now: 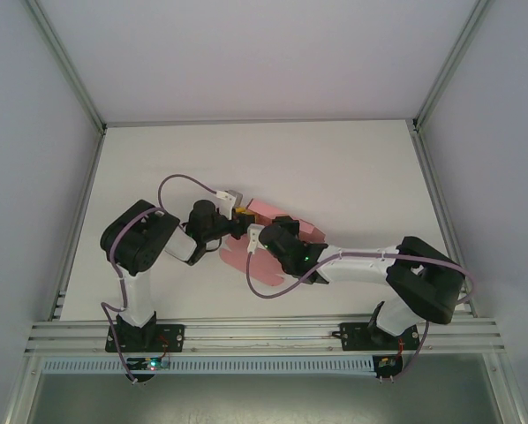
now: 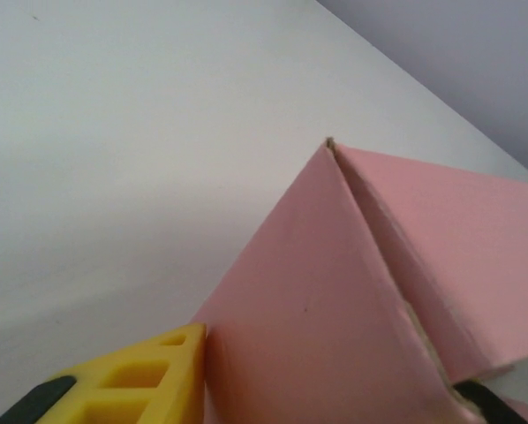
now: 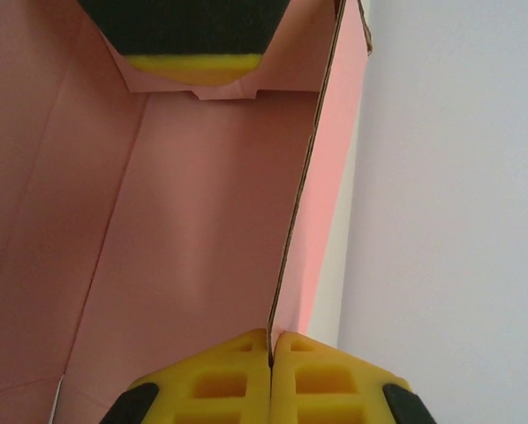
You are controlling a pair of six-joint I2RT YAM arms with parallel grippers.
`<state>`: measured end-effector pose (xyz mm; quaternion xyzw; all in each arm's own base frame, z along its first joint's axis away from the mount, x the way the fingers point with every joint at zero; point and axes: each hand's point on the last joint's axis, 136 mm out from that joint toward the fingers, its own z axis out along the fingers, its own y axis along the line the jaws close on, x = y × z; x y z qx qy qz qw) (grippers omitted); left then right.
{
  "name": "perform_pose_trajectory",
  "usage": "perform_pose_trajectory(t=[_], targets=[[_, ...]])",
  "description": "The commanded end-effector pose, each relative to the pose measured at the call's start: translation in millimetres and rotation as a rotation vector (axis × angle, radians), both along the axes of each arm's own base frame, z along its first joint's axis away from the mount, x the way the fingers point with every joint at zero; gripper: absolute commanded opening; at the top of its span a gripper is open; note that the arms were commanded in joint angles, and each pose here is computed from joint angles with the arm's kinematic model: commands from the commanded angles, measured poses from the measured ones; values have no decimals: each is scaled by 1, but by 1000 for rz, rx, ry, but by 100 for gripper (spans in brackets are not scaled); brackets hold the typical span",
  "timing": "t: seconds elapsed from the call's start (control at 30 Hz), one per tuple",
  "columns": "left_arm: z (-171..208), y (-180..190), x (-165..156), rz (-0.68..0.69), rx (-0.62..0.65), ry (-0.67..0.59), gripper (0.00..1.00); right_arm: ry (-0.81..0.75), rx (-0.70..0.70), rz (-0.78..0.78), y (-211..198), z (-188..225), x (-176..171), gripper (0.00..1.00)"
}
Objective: Assemble paper box
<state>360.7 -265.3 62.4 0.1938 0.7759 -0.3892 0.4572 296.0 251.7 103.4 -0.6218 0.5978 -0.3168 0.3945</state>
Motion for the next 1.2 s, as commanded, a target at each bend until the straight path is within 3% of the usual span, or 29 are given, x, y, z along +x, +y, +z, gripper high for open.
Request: perform_pose_trajectory(t=[0.0,0.23,0.3,0.53,0.6,0.63,0.77,0.9,1.0,1.17], targets=[[31,-9,12,92,7,-148,22,221,-49,130,13,-48,-34,0],[18,9,24,283,126,-154,2,253,59,67,9,-35,-31,0],[16,8,20,264,131,-166,2,237,127,22,5,-22,-23,3],[19,-6,-1,107,115,-169,0,200,560,-22,4,81,-10,78],[20,-10,-7,61,120,-170,0,220,679,14,6,112,-17,88],[21,-11,-8,47,120,-162,0,232,747,36,7,126,-21,98],[27,-18,-23,-51,107,-171,0,226,971,1,-6,164,-19,98],[38,-23,-40,-141,81,-209,0,269,1177,-362,-59,162,21,98],[37,-28,-42,-186,111,-180,5,457,1207,-481,-68,132,30,94],[28,-28,-35,-179,163,-166,5,715,1181,-448,-33,95,28,88]])
